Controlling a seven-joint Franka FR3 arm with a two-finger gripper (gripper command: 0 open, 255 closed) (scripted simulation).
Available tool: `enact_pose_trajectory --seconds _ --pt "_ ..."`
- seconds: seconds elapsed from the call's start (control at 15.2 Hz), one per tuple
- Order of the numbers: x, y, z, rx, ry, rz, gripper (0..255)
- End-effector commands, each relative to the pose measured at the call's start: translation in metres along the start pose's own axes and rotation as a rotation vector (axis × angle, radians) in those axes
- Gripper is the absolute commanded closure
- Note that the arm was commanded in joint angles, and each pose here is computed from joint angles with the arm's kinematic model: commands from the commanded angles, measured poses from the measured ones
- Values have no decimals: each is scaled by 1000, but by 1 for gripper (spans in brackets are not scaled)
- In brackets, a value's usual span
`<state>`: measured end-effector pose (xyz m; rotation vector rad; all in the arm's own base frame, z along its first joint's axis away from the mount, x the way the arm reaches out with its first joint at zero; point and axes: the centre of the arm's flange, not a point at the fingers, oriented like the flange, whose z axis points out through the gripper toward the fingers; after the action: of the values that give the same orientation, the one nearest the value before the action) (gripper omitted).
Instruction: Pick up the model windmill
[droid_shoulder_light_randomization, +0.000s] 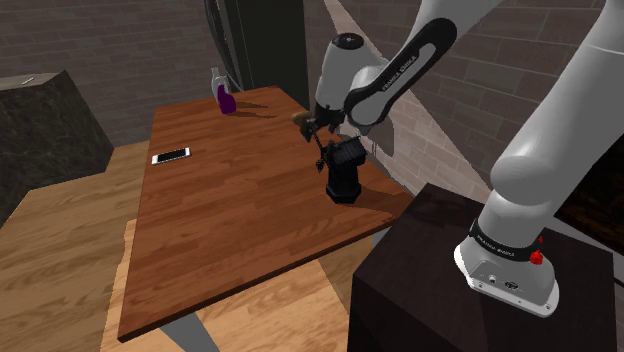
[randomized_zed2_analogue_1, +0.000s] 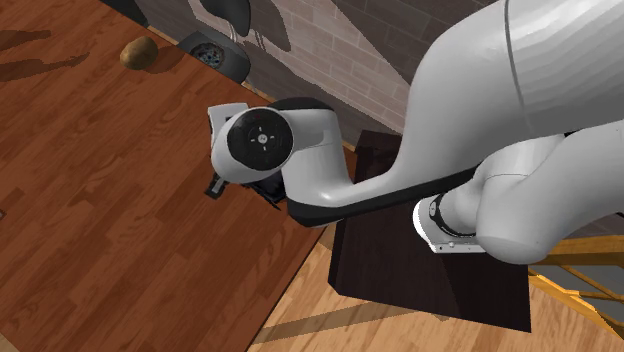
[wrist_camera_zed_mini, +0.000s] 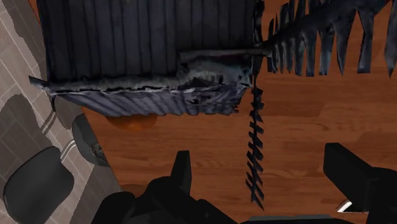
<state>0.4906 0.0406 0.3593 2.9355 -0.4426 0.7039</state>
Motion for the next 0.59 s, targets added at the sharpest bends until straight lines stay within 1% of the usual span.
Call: enact_pose_trajectory --seconds 0.0,0.13,0.26,0.33,0.53 --pt "-5 -1 10 1 1 0 0" --pt "-10 -1 20 1 1 0 0" --pt "-11 -1 22 1 1 0 0" --pt "-11 -1 22 1 1 0 255" --pt "-11 0 22 1 1 0 255"
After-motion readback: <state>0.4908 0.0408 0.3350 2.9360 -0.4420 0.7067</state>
